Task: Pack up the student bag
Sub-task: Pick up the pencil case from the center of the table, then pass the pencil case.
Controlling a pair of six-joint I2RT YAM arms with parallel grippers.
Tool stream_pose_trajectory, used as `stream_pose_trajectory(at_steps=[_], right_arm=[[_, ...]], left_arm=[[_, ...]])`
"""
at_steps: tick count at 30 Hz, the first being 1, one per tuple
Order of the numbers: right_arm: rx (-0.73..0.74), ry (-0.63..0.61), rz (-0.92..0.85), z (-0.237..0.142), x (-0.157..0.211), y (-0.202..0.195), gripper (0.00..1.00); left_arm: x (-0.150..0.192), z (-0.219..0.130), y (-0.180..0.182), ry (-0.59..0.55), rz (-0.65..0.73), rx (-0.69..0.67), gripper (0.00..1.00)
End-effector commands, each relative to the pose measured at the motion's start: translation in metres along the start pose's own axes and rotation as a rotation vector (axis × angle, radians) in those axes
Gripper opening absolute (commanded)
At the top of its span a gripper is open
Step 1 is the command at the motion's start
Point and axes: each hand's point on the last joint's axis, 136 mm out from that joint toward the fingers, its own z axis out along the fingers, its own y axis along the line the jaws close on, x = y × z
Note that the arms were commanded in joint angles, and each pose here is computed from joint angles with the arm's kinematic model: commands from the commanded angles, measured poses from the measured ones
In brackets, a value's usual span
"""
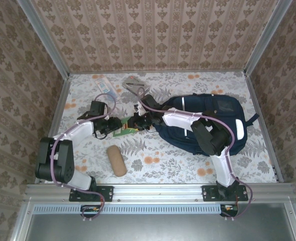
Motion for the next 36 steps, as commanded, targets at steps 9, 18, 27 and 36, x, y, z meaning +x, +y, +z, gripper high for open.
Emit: stream_pose_trajectory(at_steps=[9,18,27,36], right_arm=[[-0.208,-0.353,0.02,-0.107,-0.073,0.053,0.04],[-0.386,-0.423,0.053,-0.121,-0.084,0.09,0.04],[-0.441,-0.427,0.057,-0.124,-0.078,0.105,0.04],[-0.394,-0.398,0.044,-0.123,-0.066,0.097,0.29]], left_arm=[[-0.043,-0.059,-0.069,-0.211,-0.308,0.466,0.71],[-0.065,-0.07,-0.124,-0.293,-0.399,0.685,0.75],[-0.079,-0.054,-0.143,-0.298,-0.445,0.758,0.63],[-0.095,-0.07,-0.151,-0.345,-0.449,0.796,0.01]])
